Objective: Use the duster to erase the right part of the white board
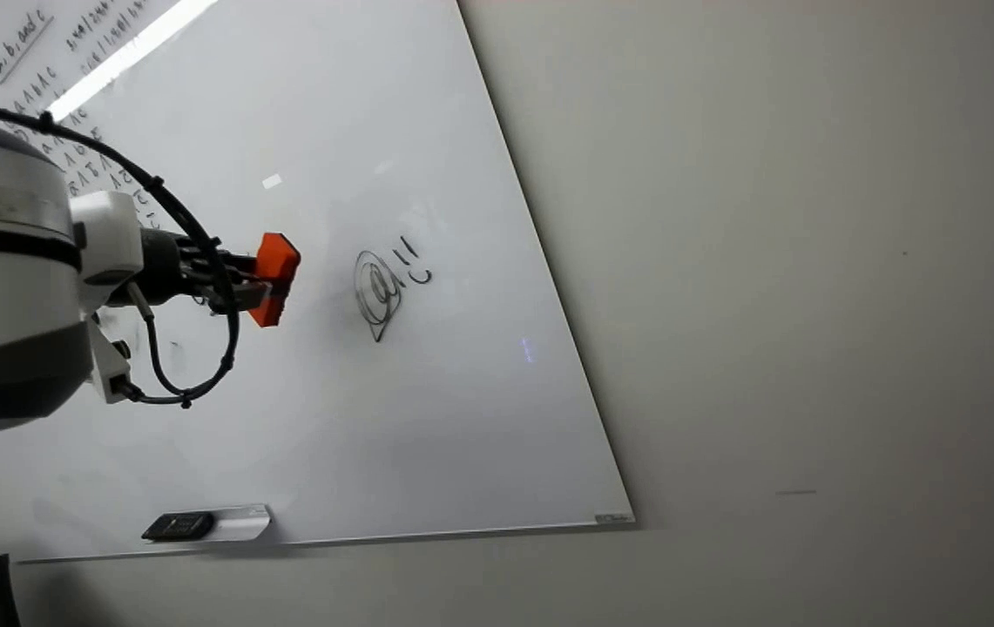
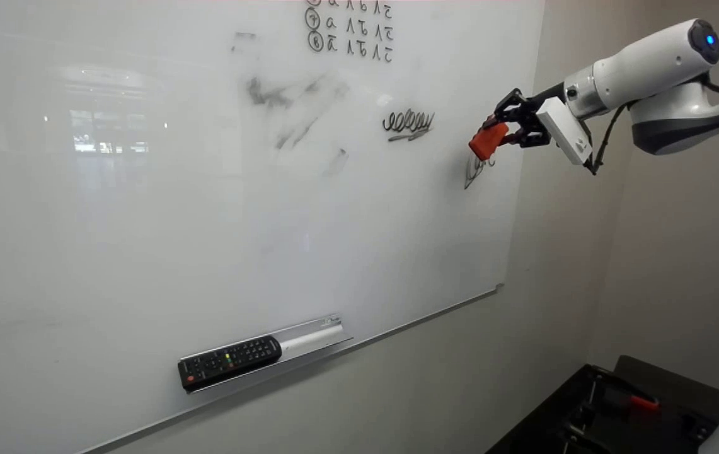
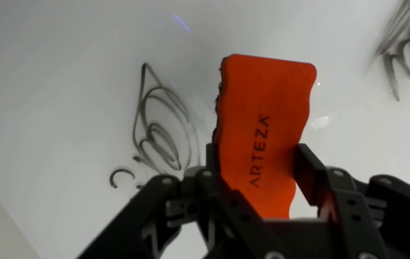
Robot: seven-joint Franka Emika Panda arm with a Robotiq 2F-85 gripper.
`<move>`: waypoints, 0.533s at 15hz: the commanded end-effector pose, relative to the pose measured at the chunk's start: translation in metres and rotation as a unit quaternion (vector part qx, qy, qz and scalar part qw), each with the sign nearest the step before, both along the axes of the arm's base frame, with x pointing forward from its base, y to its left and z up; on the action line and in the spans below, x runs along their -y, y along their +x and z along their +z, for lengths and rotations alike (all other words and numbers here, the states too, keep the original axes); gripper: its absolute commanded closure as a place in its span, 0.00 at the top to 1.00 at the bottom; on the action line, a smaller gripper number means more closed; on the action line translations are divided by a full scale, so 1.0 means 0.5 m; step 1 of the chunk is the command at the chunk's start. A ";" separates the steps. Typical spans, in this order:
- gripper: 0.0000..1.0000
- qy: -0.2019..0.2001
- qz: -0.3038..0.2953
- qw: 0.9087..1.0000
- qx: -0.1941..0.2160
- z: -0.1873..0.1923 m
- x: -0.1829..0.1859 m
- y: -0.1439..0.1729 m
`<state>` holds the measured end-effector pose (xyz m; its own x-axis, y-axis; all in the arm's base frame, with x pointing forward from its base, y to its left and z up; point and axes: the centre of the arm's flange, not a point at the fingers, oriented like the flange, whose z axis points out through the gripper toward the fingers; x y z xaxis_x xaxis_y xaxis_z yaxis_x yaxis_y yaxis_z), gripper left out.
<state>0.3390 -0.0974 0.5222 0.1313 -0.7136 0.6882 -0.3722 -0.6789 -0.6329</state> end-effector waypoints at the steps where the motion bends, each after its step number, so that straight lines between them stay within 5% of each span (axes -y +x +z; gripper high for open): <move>1: 0.28 -0.009 -0.008 0.999 -0.030 0.040 0.049 0.004; 2: 0.28 -0.022 -0.021 0.999 -0.031 0.031 0.058 0.010; 3: 0.53 -0.008 -0.015 1.000 -0.019 -0.014 0.048 0.001; 8: 0.53 -0.016 -0.019 0.999 -0.029 -0.020 0.054 0.014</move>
<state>0.3460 -0.1244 0.5121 0.1448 -0.6970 0.7023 -0.4334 -0.6828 -0.5882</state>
